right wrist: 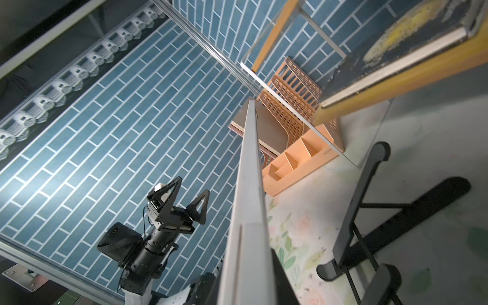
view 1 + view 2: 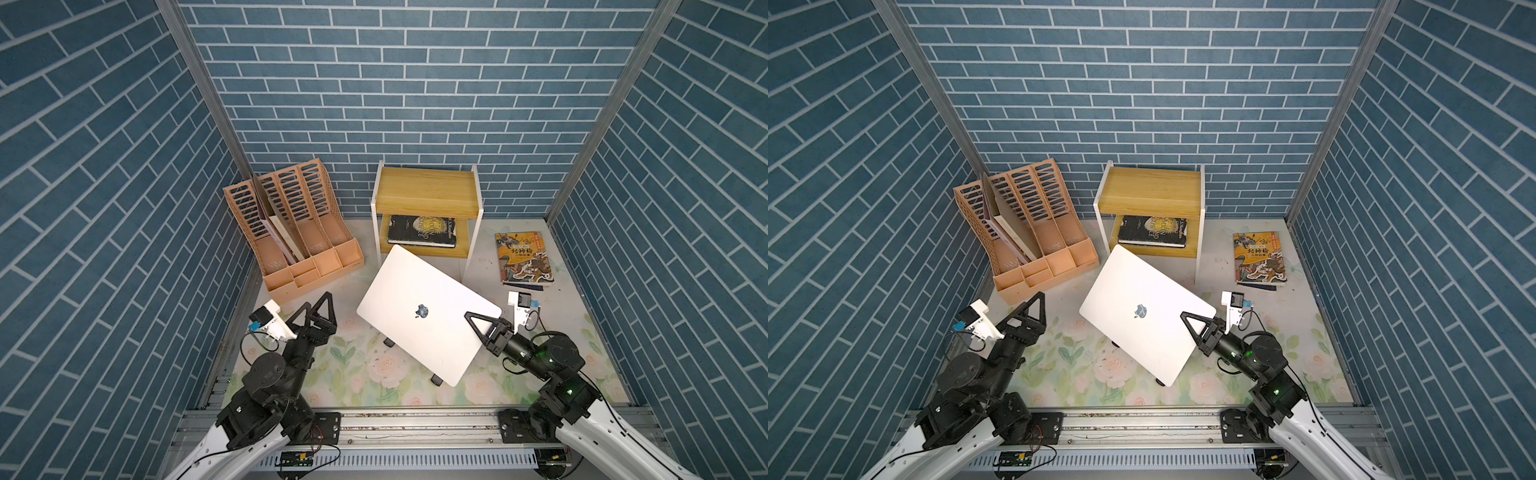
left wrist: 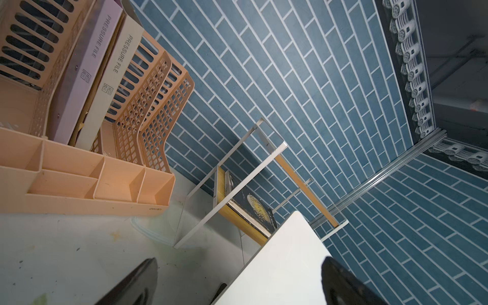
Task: Close the laptop lid and set it aside
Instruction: Pick up the laptop from the computer stand, then place the laptop on the shelf.
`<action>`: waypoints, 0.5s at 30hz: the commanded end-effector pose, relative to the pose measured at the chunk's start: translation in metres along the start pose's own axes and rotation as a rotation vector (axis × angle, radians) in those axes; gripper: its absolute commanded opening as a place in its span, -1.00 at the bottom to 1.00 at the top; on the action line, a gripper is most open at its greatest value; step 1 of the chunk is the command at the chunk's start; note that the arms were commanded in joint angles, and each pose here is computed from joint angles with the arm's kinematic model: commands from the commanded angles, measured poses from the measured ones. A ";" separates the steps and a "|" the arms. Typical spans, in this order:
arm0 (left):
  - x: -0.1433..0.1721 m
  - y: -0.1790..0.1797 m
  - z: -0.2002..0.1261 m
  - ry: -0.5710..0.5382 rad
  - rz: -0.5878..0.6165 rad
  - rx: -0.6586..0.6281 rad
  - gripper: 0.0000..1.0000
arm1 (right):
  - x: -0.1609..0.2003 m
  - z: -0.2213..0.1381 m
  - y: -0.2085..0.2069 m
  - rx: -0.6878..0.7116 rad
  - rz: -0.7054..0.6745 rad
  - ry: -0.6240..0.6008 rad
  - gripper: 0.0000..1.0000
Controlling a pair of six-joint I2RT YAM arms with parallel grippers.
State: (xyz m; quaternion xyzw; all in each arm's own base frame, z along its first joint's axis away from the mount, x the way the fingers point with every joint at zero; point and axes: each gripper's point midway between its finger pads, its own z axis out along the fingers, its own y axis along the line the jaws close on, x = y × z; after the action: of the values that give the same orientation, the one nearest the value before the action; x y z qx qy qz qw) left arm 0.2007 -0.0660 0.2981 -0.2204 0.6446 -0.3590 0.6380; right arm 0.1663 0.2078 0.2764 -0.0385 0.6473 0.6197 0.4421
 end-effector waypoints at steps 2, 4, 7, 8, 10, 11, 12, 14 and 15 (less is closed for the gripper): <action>-0.017 0.000 -0.010 -0.032 0.007 -0.012 0.98 | -0.094 -0.037 0.130 -0.431 -0.074 -0.364 -1.00; -0.017 -0.002 -0.010 -0.028 0.001 -0.002 0.98 | -0.106 -0.043 0.139 -0.473 -0.068 -0.425 -1.00; -0.014 -0.006 -0.008 -0.013 -0.007 0.011 0.98 | -0.124 -0.048 0.146 -0.497 -0.051 -0.513 -1.00; -0.013 -0.006 -0.007 -0.009 -0.013 0.010 0.98 | -0.129 -0.048 0.147 -0.501 -0.048 -0.536 -1.00; -0.011 -0.007 -0.006 0.001 -0.019 0.011 0.98 | -0.139 -0.048 0.148 -0.499 -0.035 -0.586 -1.00; -0.010 -0.008 -0.005 0.004 -0.020 0.014 0.98 | -0.146 -0.049 0.147 -0.496 -0.021 -0.621 -1.00; -0.009 -0.010 -0.004 0.009 -0.020 0.019 0.98 | -0.152 -0.049 0.146 -0.491 -0.008 -0.648 -1.00; -0.005 -0.012 -0.002 0.020 -0.017 0.026 0.99 | -0.161 -0.048 0.144 -0.491 0.017 -0.695 -1.00; -0.003 -0.012 -0.001 0.026 -0.013 0.028 0.99 | -0.166 -0.048 0.143 -0.496 0.030 -0.720 -1.00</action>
State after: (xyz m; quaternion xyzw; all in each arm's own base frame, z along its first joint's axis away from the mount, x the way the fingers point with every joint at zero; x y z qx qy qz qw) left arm 0.1990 -0.0655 0.3028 -0.2209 0.6474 -0.3616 0.6335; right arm 0.1882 0.1781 0.3898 0.0329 0.4813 0.6702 0.5640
